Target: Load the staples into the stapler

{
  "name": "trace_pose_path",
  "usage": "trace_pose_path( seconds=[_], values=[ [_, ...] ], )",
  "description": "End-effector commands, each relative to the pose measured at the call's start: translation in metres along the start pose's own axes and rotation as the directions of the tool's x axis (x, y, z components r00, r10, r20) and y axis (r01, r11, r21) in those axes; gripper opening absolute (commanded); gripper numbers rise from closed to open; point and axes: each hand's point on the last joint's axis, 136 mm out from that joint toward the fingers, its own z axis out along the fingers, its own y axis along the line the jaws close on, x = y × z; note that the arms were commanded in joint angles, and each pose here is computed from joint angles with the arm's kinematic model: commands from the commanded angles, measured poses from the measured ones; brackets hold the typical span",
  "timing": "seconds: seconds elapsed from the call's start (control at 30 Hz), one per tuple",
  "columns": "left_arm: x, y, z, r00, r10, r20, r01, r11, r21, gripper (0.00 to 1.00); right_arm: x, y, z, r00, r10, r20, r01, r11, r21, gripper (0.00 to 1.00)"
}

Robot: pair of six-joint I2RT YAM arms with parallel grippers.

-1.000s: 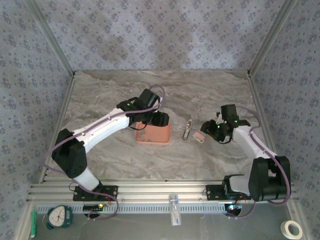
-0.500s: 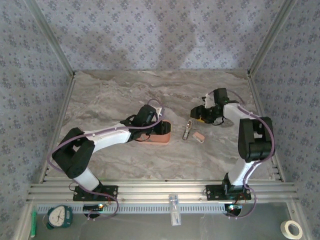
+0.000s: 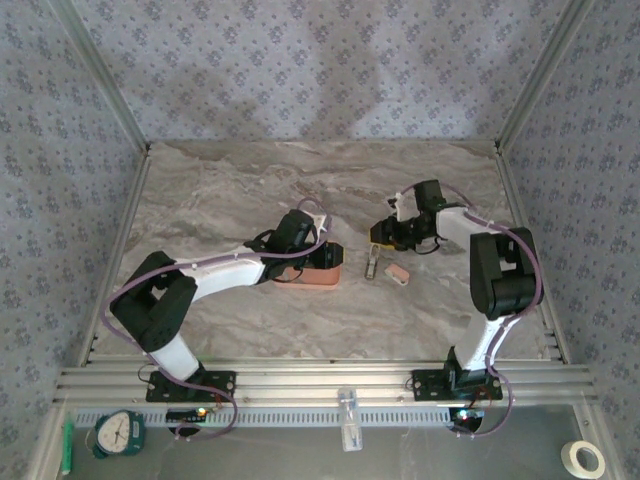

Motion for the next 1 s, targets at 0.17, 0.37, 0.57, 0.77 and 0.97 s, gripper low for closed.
trace_pose_path(
  seconds=[0.17, 0.37, 0.57, 0.77, 0.97],
  values=[
    [0.005, -0.002, 0.008, 0.999, 0.033, -0.009, -0.032, 0.999, 0.029, 0.34, 0.024, 0.016, 0.000, 0.996, -0.063, -0.059, 0.064, 0.998, 0.010, 0.39],
    [0.007, 0.002, 0.011, 0.999, 0.031, -0.015, -0.030, 0.999, 0.018, 0.34, 0.045, 0.006, 0.003, 0.990, -0.077, -0.118, 0.090, 0.990, 0.113, 0.35],
    [0.010, 0.005, 0.011, 0.999, 0.029, -0.020, -0.029, 1.000, 0.012, 0.34, 0.063, -0.001, 0.008, 0.982, -0.077, -0.172, 0.110, 0.976, 0.187, 0.33],
    [0.007, 0.004, 0.008, 1.000, 0.027, -0.011, -0.027, 1.000, 0.011, 0.35, 0.055, 0.008, -0.014, 0.995, -0.047, -0.092, 0.069, 0.965, 0.252, 0.40],
    [0.006, 0.003, 0.007, 0.999, 0.032, -0.009, -0.032, 0.999, 0.014, 0.35, 0.055, 0.004, -0.022, 0.999, 0.006, -0.054, 0.011, 0.950, 0.312, 0.42]
  ],
)
